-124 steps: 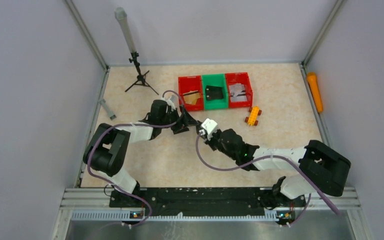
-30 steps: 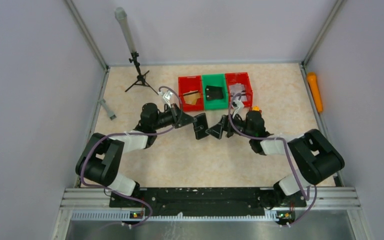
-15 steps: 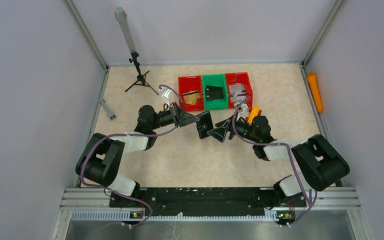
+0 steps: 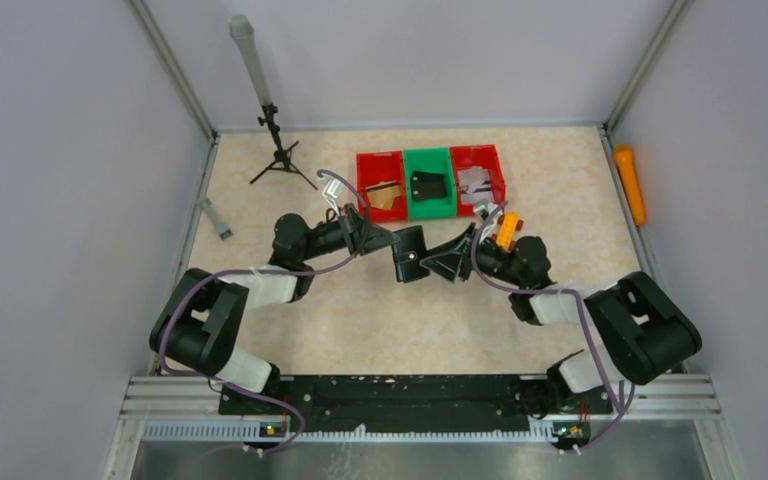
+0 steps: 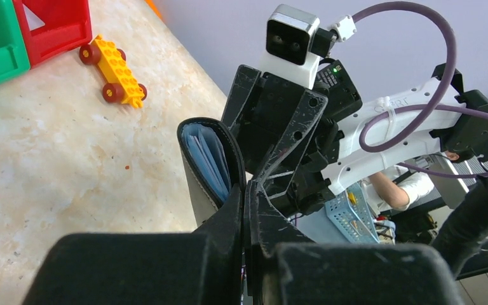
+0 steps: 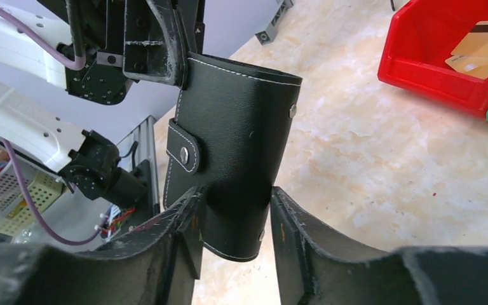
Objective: Take the credit cards out of the card holder
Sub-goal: Open the card holder at the center of the board.
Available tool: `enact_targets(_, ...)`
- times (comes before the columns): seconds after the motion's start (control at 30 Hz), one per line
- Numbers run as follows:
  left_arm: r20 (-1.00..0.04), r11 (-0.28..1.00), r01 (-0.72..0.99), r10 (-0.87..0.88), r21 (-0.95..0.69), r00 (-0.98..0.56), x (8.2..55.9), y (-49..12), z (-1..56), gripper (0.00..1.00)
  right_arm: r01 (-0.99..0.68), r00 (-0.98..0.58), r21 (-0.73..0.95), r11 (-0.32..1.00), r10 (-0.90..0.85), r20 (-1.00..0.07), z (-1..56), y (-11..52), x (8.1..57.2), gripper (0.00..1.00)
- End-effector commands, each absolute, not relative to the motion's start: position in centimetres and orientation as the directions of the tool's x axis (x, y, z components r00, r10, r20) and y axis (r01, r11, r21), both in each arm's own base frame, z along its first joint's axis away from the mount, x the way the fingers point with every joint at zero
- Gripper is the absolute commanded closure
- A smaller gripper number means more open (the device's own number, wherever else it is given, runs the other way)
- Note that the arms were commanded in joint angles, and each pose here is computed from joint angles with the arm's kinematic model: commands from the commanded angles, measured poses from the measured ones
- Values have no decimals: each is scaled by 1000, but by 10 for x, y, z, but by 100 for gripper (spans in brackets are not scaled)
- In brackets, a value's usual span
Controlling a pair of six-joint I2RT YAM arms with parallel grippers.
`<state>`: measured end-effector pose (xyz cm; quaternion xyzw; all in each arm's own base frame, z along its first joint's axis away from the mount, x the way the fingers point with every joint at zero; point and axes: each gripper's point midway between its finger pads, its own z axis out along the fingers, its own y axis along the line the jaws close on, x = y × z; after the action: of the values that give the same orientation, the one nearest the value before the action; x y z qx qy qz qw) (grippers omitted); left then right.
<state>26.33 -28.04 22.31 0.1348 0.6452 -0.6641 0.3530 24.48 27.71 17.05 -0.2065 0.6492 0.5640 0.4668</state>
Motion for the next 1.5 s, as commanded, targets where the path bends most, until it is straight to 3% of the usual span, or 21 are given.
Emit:
enact_targets(0.0,-686,60,705,-302,-707,-662,255,-280,237,100,-853,-399,467,231,287,-871,195,278,242,60)
enact_targets(0.03,-689,62,708,-303,-704,-658,255,-280,238,100,-851,-397,467,241,289,-871,195,278,244,60)
enact_targets(0.07,-691,63,710,-304,-701,-656,255,-279,238,100,-845,-399,472,253,290,-870,194,277,246,53)
enact_targets(0.13,-694,62,713,-304,-698,-653,254,-279,239,100,-824,-412,488,287,286,-865,188,275,251,29)
enact_targets(0.2,-700,53,722,-304,-690,-646,251,-279,242,100,-808,-418,498,315,289,-861,185,272,257,19)
enact_targets(0.43,-722,-5,759,-306,-651,-621,238,-279,253,100,-810,-412,495,313,297,-861,186,270,257,5)
enact_targets(0.73,-729,-62,771,-285,-634,-622,226,-285,261,100,-874,-378,447,191,311,-872,204,274,234,3)
enact_targets(0.8,-733,-67,774,-280,-630,-620,225,-287,261,100,-882,-378,442,166,312,-872,207,275,231,7)
enact_targets(1.03,-734,-38,770,-276,-637,-620,228,-288,256,100,-886,-390,444,130,307,-868,208,277,227,42)
enact_targets(1.17,-735,38,759,-287,-650,-615,239,-287,248,100,-886,-389,444,132,309,-868,208,276,226,55)
enact_targets(1.37,-749,243,712,-304,-658,-589,263,-279,228,100,-886,-384,442,138,313,-869,209,275,226,59)
enact_targets(1.47,-750,267,703,-309,-659,-585,265,-277,225,100,-886,-387,443,135,311,-868,209,276,227,65)
